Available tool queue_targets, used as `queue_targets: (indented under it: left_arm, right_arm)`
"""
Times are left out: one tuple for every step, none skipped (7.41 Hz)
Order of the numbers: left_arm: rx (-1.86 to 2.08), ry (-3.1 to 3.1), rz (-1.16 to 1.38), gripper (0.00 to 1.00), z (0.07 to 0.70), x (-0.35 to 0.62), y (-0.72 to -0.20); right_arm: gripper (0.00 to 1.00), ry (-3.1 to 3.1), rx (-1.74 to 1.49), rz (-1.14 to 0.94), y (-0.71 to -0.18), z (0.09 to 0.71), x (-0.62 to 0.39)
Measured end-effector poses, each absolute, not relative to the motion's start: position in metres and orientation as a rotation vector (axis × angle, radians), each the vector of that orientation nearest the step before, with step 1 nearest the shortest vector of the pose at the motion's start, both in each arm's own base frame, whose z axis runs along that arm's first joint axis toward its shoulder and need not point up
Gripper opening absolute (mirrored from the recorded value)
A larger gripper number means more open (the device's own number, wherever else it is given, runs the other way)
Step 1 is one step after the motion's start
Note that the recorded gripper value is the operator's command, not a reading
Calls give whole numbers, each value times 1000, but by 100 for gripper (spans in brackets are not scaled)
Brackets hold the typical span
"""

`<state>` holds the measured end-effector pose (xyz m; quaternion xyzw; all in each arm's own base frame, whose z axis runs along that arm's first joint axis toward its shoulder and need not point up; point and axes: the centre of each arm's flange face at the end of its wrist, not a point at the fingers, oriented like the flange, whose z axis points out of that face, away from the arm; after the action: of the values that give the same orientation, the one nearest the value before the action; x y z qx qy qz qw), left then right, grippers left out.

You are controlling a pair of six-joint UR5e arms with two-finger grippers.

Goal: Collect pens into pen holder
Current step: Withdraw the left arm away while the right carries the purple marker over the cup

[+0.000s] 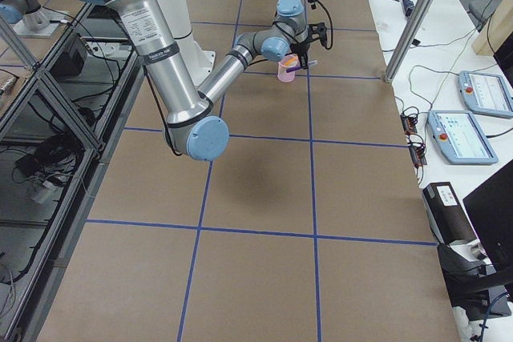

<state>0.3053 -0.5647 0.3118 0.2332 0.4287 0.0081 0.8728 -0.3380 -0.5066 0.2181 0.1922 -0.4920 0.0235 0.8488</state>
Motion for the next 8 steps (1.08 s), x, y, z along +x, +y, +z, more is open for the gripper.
queue_targets:
  left_arm:
    - [481, 864, 37, 100, 327, 295, -566]
    - [476, 851, 43, 100, 335, 291, -567]
    - [473, 844, 45, 100, 338, 290, -567]
    - [471, 840, 43, 100, 340, 289, -568]
    - [469, 837, 41, 100, 342, 288, -570]
    - [466, 833, 39, 100, 345, 288, -571]
    - [462, 828, 37, 100, 348, 287, -573]
    - [458, 824, 35, 100, 352, 288, -574]
  right_arm:
    - [0, -1082, 504, 52, -506, 207, -335]
    - [0, -1131, 608, 53, -503, 197, -337]
    - [0, -1177, 710, 60, -494, 189, -348]
    - [0, -1203, 797, 80, -481, 184, -366]
    - [0, -1211, 863, 106, -465, 179, -385]
    - [0, -1217, 909, 124, -450, 175, -400]
    - [0, -1210, 951, 131, -438, 174, -414]
    - [0, -1184, 982, 128, -430, 177, -430]
